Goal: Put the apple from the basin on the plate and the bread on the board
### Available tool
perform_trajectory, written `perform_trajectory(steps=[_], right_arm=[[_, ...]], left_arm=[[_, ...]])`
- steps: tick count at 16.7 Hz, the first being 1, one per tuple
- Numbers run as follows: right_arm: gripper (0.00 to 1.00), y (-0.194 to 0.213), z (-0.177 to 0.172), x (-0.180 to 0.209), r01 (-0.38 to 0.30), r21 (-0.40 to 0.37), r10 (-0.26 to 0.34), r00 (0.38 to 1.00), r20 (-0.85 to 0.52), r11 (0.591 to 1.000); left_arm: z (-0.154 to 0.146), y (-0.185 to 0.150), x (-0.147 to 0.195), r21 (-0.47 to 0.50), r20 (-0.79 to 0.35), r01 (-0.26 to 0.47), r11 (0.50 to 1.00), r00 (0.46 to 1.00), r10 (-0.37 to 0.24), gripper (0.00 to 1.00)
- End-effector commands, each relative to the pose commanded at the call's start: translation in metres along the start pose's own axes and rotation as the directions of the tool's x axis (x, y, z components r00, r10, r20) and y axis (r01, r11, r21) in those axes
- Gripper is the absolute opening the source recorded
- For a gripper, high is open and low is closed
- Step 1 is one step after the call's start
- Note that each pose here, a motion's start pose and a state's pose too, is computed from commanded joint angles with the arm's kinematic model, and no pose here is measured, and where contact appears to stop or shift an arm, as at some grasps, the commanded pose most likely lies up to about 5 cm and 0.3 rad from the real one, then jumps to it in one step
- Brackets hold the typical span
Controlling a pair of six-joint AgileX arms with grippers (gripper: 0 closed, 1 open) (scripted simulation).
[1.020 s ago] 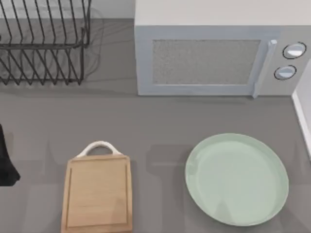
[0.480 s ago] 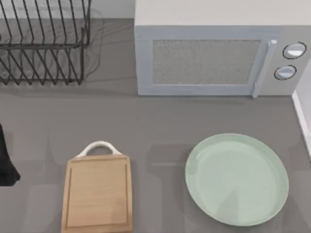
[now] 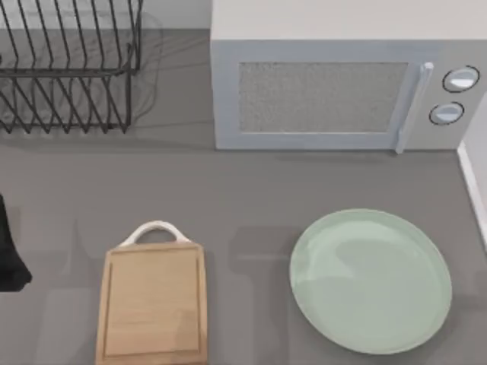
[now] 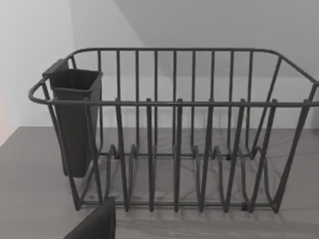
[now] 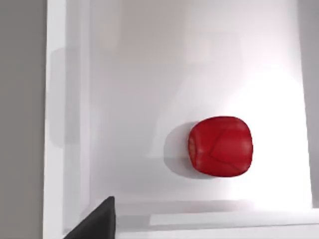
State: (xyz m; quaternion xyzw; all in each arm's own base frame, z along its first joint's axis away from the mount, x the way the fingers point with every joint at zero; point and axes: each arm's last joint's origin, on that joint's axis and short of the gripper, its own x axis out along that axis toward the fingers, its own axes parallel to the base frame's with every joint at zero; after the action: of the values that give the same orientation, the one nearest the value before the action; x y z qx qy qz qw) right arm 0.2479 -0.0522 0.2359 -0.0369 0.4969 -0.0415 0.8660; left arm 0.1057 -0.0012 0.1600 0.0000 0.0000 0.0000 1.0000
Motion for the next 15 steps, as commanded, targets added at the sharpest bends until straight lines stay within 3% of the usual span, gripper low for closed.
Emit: perform_trajectory(steps=[4,7,10,15], right_arm=[[1.00,-0.024,0.032,0.060,-0.048,0.005,0.047,0.955,-0.291,0.999],[1.00,-0.037,0.041,0.098,-0.082,0.019,0.083,0.898,-0.431,0.996],[1.00,-0.044,0.043,0.118,-0.101,0.030,0.103,0.862,-0.496,0.994],[1.00,-0.045,0.044,0.121,-0.103,0.031,0.105,0.858,-0.504,0.994]], left_arm=[[0.000,0.000,0.000,0.000,0.000,0.000,1.000,1.000,0.000,1.00],[0.000,0.000,0.000,0.000,0.000,0.000,1.000,1.000,0.000,1.00],[0.000,0.000,0.000,0.000,0.000,0.000,1.000,1.000,0.000,1.00],[0.000,0.000,0.000,0.000,0.000,0.000,1.000,1.000,0.000,1.00]])
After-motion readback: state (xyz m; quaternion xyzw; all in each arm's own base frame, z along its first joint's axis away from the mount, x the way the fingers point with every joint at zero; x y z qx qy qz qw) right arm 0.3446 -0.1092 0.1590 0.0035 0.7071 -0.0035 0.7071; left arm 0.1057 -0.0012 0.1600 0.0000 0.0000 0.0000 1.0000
